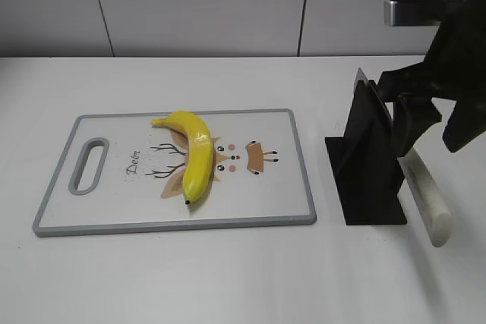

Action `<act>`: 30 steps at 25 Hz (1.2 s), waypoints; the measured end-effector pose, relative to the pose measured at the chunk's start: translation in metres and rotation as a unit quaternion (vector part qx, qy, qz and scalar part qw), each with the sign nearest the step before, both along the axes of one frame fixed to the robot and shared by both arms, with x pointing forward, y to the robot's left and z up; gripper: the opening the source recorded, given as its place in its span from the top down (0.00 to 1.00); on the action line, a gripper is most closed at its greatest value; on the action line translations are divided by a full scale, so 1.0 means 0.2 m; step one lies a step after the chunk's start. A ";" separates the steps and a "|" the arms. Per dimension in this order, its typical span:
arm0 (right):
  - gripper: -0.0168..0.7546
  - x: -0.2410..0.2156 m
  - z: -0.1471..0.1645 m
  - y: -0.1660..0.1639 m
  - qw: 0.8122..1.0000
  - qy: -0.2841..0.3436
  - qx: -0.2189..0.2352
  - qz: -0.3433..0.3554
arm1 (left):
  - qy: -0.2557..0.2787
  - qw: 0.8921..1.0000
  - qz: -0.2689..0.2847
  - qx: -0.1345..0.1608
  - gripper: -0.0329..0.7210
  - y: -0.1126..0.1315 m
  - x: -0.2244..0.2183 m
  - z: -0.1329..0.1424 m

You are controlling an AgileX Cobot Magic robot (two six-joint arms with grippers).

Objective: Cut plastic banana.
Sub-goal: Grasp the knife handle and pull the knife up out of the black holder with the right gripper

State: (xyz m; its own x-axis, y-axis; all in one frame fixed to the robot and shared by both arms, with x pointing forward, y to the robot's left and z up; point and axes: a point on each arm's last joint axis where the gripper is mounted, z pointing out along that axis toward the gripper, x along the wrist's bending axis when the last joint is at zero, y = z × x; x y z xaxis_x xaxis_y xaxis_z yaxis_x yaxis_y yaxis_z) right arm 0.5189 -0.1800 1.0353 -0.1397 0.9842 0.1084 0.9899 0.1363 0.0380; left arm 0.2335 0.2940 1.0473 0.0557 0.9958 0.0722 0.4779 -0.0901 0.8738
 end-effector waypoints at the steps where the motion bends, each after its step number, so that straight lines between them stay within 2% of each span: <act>1: 0.33 0.01 -0.03 0.00 1.000 0.010 -0.004 -0.004 | 0.000 1.000 0.000 0.000 0.20 0.00 0.00 0.00; 5: 0.33 -0.03 -0.13 -0.01 0.998 0.048 -0.016 -0.025 | 0.000 1.000 0.000 0.000 0.20 0.00 0.00 0.00; 9: 0.33 -0.06 -0.19 -0.02 0.998 0.059 -0.018 -0.032 | 0.000 1.000 0.000 0.000 0.20 0.00 0.00 0.00; 15: 0.33 -0.04 -0.20 0.01 0.998 0.038 0.013 -0.047 | 0.000 1.000 0.000 0.000 0.20 0.00 0.00 0.00; 23: 0.33 -0.04 -0.21 0.01 0.998 0.039 0.012 -0.048 | 0.000 1.000 0.000 0.000 0.20 0.00 0.00 0.00; 26: 0.33 -0.03 -0.25 0.01 0.997 0.056 0.004 -0.047 | 0.000 1.000 0.000 0.000 0.20 0.00 0.00 0.00; 30: 0.41 -0.04 -0.28 0.02 0.996 0.076 -0.004 -0.041 | 0.000 1.000 0.000 0.000 0.20 0.00 0.00 0.00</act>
State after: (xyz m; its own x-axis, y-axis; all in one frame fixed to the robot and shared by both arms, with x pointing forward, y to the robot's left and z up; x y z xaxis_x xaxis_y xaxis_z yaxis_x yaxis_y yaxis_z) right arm 0.5109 -0.1758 0.9789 -0.0408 0.9927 0.1134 0.9919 0.0539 -0.1149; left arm 0.2335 0.2940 1.0473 0.0557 0.9958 0.0722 0.4779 -0.0901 0.8738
